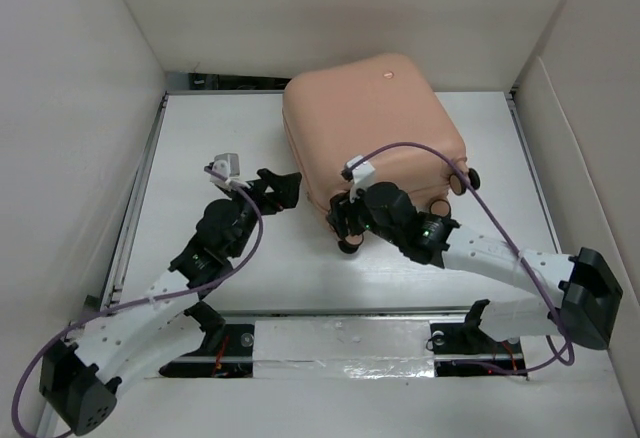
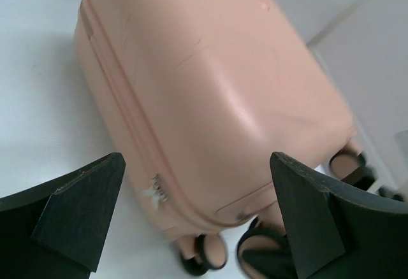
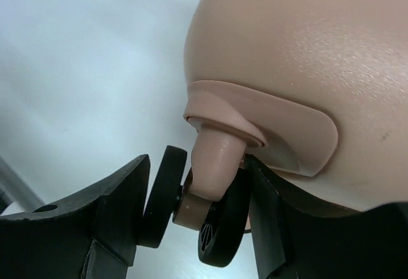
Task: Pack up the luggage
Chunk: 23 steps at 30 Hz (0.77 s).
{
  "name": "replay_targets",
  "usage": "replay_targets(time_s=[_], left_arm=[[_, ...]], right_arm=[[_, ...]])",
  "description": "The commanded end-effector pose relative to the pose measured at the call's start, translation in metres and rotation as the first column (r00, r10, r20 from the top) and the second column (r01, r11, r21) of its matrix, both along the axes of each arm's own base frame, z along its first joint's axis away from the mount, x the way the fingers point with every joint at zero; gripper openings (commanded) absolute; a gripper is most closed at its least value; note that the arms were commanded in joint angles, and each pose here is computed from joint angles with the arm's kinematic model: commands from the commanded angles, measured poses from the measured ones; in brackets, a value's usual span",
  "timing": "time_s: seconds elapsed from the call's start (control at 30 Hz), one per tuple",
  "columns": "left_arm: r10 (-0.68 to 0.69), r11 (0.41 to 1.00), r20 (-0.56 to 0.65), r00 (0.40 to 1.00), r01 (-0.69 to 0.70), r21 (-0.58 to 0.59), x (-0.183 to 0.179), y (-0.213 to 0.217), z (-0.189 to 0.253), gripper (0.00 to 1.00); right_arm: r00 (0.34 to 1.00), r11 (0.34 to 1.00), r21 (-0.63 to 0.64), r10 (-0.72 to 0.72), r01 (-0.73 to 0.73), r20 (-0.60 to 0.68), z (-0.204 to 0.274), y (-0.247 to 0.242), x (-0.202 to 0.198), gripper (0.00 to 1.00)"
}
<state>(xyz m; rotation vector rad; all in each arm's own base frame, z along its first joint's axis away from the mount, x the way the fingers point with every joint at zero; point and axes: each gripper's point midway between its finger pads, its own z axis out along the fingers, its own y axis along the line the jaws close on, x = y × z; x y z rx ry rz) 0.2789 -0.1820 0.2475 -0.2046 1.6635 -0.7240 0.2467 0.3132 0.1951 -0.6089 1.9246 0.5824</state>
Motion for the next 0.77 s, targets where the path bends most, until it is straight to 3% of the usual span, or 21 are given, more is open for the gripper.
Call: replay_targets(time_s=[0.0, 0.03, 0.07, 0.17, 0.3, 0.33, 0.43, 0.47, 0.6, 0.73], left_arm=[[0.067, 0.994, -0.027, 0.997, -0.069, -0.085, -0.010, 0.019, 0.010, 0.99], [0.072, 0.992, -0.023, 0.997, -0.074, -0.099, -0.014, 0.022, 0.014, 0.99], [0.076, 0.990, -0.011, 0.997, -0.077, -0.115, -0.016, 0.025, 0.024, 0.99], [0.090, 0.985, 0.017, 0.996, -0.087, -0.148, -0.027, 0.036, 0.042, 0.99], [0.041, 0.985, 0.077, 0.996, -0.027, -0.171, -0.041, 0.037, 0.061, 0.99], [0.034, 0.987, 0.081, 0.996, -0.021, -0.162, -0.041, 0.036, 0.061, 0.99], [0.011, 0.989, 0.088, 0.996, 0.002, -0.149, -0.043, 0.033, 0.066, 0.99], [0.003, 0.988, 0.093, 0.996, 0.012, -0.152, -0.043, 0.031, 0.066, 0.99], [-0.033, 0.991, 0.095, 0.995, 0.045, -0.129, -0.040, 0.021, 0.063, 0.99], [-0.070, 0.989, 0.099, 0.993, 0.082, -0.126, -0.038, 0.012, 0.061, 0.99]], right_arm=[[0.925, 0.915, 0.135, 0.378, -0.381, 0.045, 0.049, 0.074, -0.073, 0.20], [0.924, 0.914, 0.134, 0.379, -0.384, 0.056, 0.056, 0.076, -0.075, 0.33], [0.923, 0.912, 0.144, 0.377, -0.385, 0.078, 0.069, 0.076, -0.074, 0.60], [0.927, 0.916, 0.151, 0.356, -0.371, 0.120, 0.097, 0.065, -0.081, 1.00], [0.970, 0.973, 0.119, 0.175, -0.196, 0.170, 0.119, 0.018, -0.065, 1.00], [0.975, 0.981, 0.163, 0.068, -0.104, 0.213, 0.138, -0.008, -0.058, 1.00], [0.960, 0.976, 0.216, -0.069, 0.008, 0.273, 0.144, -0.048, -0.052, 1.00], [0.946, 0.956, 0.291, -0.119, 0.028, 0.300, 0.163, -0.068, -0.056, 1.00], [0.928, 0.926, 0.363, -0.220, 0.102, 0.300, 0.165, -0.105, -0.057, 1.00], [0.939, 0.935, 0.342, -0.201, 0.099, 0.280, 0.156, -0.098, -0.054, 1.00]])
